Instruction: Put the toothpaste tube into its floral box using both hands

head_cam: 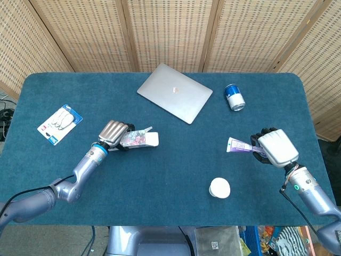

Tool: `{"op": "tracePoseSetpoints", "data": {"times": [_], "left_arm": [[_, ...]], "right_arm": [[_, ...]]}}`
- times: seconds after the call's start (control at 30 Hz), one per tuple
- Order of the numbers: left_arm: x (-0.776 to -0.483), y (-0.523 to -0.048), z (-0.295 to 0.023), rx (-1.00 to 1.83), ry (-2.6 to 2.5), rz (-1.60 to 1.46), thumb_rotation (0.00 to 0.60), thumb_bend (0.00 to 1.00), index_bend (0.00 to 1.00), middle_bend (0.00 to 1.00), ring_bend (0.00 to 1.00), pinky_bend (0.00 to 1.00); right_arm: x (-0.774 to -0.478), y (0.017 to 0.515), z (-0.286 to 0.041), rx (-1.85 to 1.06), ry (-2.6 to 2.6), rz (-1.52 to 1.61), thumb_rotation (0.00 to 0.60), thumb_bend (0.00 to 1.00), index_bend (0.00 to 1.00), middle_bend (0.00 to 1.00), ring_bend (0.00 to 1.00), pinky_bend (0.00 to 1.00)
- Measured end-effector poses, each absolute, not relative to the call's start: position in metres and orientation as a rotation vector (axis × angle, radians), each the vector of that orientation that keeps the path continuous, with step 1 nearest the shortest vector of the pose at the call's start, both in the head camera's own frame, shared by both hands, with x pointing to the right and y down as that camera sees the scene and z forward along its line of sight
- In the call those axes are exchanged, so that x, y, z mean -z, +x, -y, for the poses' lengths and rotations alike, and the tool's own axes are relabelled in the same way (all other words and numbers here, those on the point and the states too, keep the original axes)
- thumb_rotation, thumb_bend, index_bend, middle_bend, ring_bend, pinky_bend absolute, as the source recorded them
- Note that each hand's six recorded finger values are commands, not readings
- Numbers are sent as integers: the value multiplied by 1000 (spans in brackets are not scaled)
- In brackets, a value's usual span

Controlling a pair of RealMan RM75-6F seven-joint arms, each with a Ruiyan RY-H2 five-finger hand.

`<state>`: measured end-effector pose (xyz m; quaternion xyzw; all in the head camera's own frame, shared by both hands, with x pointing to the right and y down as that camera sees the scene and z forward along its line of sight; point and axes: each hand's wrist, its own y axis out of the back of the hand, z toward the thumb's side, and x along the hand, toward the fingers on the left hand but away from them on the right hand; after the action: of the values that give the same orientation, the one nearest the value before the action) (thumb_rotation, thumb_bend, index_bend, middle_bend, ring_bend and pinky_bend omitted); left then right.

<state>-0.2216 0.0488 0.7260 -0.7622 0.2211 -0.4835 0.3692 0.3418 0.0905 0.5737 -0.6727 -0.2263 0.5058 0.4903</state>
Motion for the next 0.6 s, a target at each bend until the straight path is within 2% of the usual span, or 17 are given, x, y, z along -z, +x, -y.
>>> {"op": "tracePoseSetpoints", "data": {"times": [0.37,0.5,0.6], "left_arm": [[-661,-151,-30,694,-2052,-661,600,189,516,501,454,477],[-650,-126,-21,584,-2037,-669,600,190,516,501,454,477],[-643,-107,-17,533,-2023,-638,600,190,516,501,454,477]], "right_arm": [[-504,306,-72,-1123,-1556,537,600,528,577,613,452,485],[-481,294,-68,-1109,-1533,532,600,528,581,616,456,485],[-476,288,-69,-1112,-1524,519,600,529,581,616,456,485]]}}
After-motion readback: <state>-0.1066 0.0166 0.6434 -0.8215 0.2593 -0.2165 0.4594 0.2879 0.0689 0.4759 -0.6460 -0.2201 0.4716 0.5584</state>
